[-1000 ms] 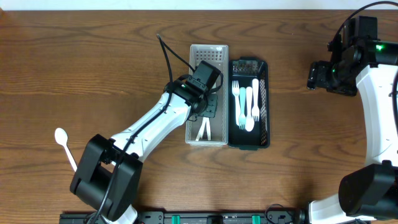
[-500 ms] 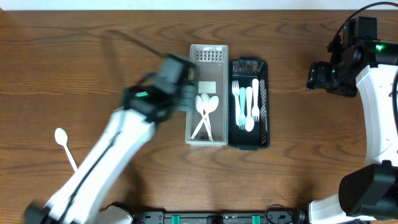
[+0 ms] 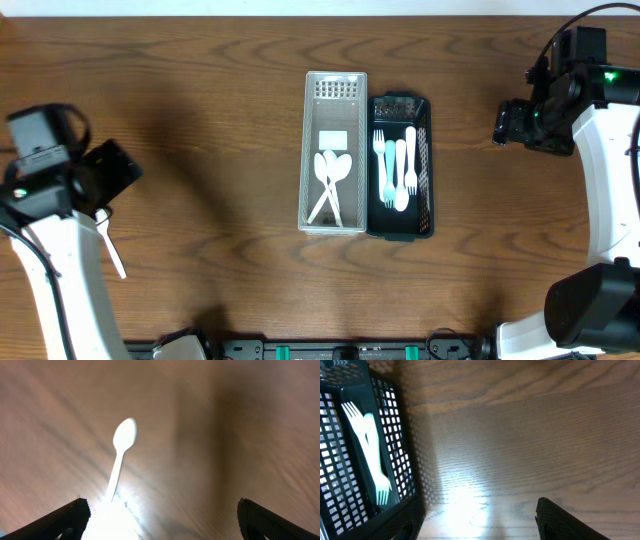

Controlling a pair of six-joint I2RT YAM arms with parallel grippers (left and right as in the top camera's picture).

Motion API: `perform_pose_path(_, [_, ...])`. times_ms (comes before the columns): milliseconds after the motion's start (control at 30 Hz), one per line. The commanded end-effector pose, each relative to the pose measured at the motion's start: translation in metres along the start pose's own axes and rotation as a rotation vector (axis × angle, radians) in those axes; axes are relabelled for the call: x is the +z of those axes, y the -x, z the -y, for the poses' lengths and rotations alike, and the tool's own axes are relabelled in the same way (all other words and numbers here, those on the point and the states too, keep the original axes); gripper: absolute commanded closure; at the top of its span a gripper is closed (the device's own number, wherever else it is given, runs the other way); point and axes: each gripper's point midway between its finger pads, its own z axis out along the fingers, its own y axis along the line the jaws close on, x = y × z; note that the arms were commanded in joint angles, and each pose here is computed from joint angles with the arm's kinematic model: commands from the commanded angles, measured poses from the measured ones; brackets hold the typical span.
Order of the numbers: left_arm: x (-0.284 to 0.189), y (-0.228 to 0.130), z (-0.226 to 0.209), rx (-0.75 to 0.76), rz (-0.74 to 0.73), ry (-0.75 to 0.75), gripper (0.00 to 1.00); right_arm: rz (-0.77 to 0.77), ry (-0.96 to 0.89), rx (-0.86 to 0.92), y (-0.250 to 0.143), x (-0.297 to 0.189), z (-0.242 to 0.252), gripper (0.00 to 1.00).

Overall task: Pack container
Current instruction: 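Move the left gripper to the last white spoon and grasp it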

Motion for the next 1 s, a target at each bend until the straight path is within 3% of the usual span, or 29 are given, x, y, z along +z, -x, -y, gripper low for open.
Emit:
perform_pose_path(0, [0.037,-0.015,-0.021,-0.108,-0.123,0.03,0.03,-0.003,0.002,-0.007,-0.001,0.0,0.001,0.25])
perform_pose_path(500, [0.138,-0.045,-0.063,-0.197,-0.392,0.154,0.02,-0.009,0.002,-0.007,-0.003,0.0,0.001,0.25])
perform_pose_path(967, [0.188,-0.063,-0.048,-0.023,-0.498,0.023,0.02,-0.003,0.003,-0.007,-0.001,0.0,0.001,0.25])
